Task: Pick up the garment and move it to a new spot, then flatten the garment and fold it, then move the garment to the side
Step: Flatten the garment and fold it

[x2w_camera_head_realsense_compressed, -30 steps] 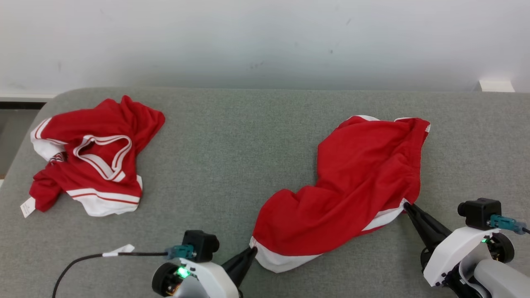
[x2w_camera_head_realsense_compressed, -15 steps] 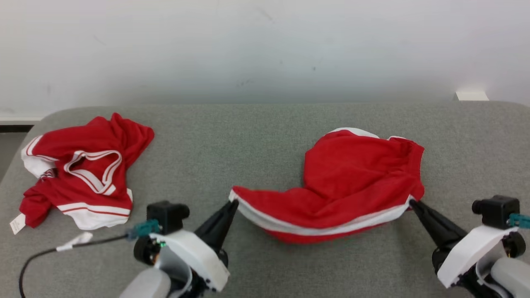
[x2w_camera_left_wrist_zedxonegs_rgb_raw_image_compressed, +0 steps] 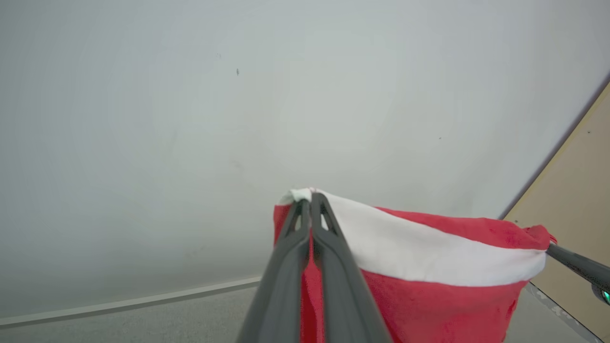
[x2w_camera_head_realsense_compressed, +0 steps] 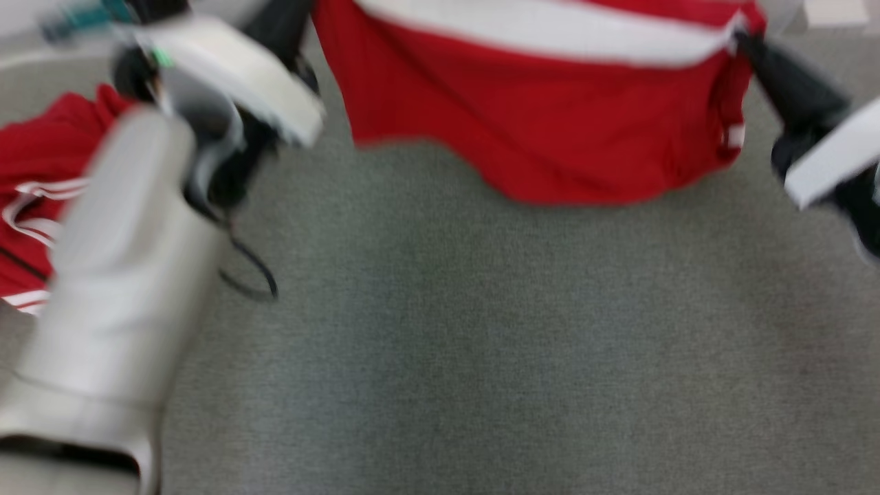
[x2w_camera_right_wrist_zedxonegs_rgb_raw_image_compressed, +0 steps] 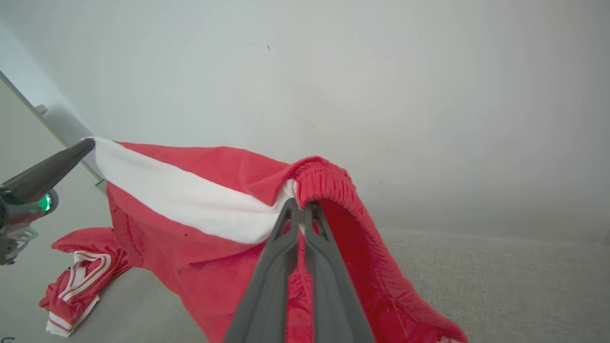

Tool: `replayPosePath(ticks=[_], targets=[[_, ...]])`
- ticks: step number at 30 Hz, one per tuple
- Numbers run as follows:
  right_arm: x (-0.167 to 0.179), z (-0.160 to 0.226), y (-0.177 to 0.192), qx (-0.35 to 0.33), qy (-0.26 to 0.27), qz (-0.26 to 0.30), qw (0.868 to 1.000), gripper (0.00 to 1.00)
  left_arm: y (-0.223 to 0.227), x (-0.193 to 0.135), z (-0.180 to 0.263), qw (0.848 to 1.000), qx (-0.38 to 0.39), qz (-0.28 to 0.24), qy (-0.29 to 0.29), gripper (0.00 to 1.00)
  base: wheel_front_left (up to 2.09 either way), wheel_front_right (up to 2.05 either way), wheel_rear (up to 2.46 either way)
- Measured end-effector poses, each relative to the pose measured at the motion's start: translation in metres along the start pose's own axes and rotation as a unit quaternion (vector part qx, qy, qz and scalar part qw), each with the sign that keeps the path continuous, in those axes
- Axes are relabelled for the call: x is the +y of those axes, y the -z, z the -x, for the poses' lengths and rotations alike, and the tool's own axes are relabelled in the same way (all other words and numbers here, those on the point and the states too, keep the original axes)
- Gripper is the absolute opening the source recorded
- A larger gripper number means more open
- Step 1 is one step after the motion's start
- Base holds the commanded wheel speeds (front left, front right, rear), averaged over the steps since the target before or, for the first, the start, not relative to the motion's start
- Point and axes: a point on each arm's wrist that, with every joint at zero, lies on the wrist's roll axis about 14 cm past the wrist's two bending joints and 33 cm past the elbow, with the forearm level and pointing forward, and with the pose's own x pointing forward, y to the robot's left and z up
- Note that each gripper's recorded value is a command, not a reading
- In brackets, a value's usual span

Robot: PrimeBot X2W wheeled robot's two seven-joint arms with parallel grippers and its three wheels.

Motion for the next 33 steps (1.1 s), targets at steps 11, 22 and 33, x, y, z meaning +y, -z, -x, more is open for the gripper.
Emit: replayPosePath(ticks=[11,22,33], targets=[[-0.006,-0.071,-0.098,-0.135,-0.031,-0.012,0.99,0.0,-0.042,0.043,-0.094,0.997,-0.078,0.009,-0.024,0.0,0.0,0.0,0.0],[0.04,-0.056,-0.149,-0.211,-0.08,0.023,0.974,0.0,-0.089,0.012,-0.099,0.993,-0.121,0.007,0.002,0.0,0.0,0.0,0.0],[0.054,0.007,-0.016,0.0,-0.059,-0.001,0.998,0.0,0.007,0.008,-0.005,0.998,0.064,-0.014,-0.002,0.0,0.0,0.0,0.0]])
